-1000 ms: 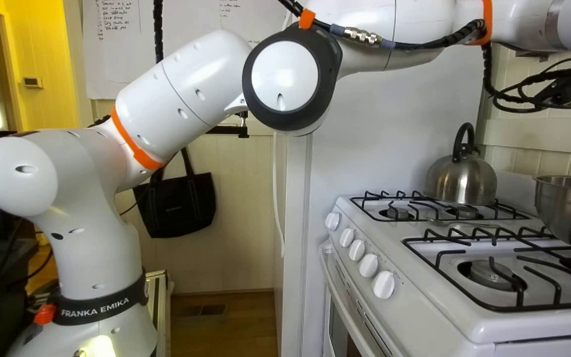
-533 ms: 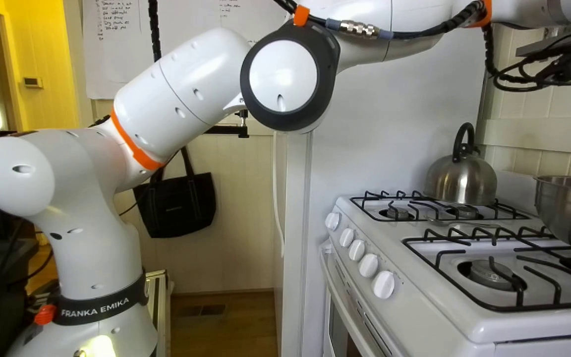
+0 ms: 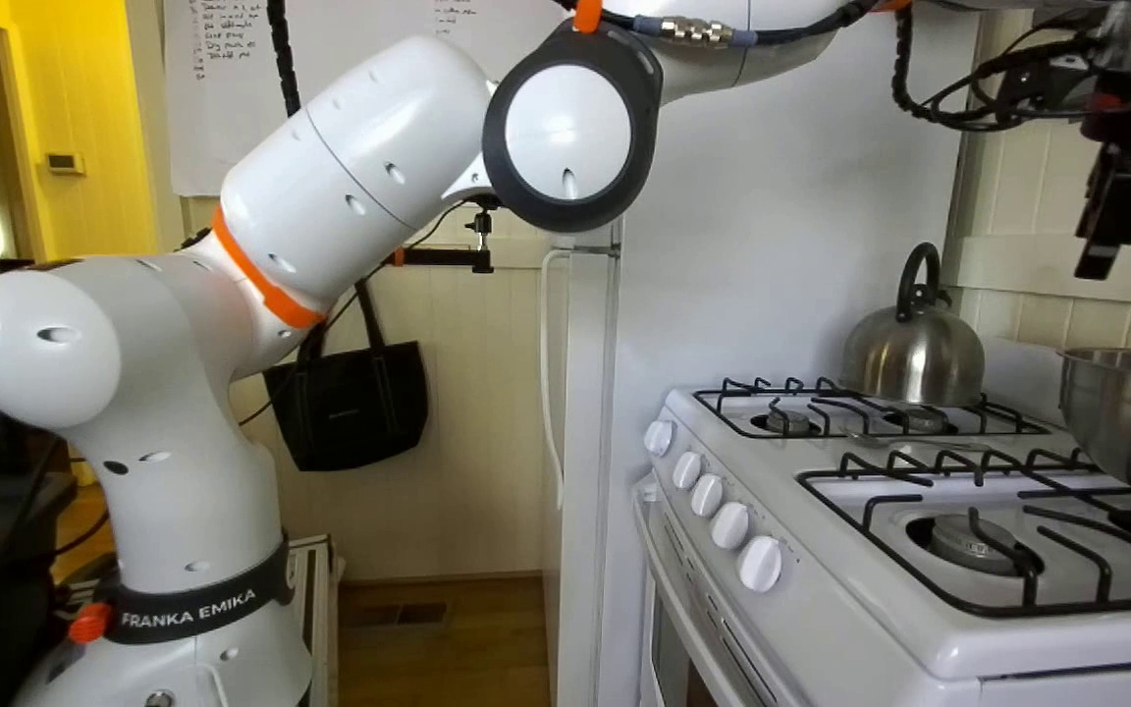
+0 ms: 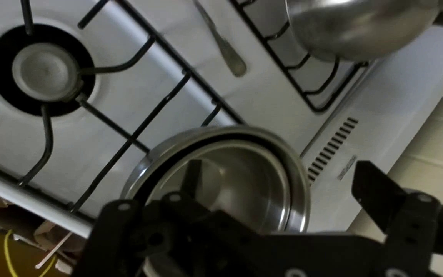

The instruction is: Put the small silver bowl in the other silva bowl and put the spoon in the small silver bowl

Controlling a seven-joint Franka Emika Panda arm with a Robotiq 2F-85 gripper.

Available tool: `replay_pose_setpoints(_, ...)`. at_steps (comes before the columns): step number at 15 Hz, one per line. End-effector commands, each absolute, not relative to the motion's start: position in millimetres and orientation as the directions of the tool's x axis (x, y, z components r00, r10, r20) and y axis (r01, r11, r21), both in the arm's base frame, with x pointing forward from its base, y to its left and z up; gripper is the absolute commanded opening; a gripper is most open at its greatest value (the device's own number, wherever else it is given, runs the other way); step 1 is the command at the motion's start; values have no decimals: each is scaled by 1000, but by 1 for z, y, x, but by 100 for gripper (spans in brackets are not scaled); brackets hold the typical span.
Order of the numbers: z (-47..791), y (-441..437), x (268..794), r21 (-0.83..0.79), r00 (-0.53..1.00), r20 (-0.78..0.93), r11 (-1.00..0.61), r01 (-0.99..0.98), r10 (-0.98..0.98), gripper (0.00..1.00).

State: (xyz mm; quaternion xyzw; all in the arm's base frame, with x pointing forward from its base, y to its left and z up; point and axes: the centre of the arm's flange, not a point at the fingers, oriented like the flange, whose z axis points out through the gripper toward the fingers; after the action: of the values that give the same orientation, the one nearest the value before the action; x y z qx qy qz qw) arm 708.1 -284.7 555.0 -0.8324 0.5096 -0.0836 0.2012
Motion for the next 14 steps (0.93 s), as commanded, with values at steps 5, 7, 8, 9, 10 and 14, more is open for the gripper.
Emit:
replay_pose_setpoints(5,528,-191,736,-268,723,-192,-673,-689,-664,100)
replay_pose_setpoints(7,500,-193,740,-175,735,-197,-714,-678,-649,100)
replay_pose_setpoints(8,485,-201,741,-119,713,-195,-705,-699,-674,100)
replay_pose_setpoints(9,503,-184,721,-205,709,-194,-679,-705,-678,100)
replay_pose_setpoints(10,494,-186,723,-192,707,-200,-681,-707,-678,100)
replay_pose_setpoints(14,498,-182,719,-175,740,-169,-719,-673,-651,100)
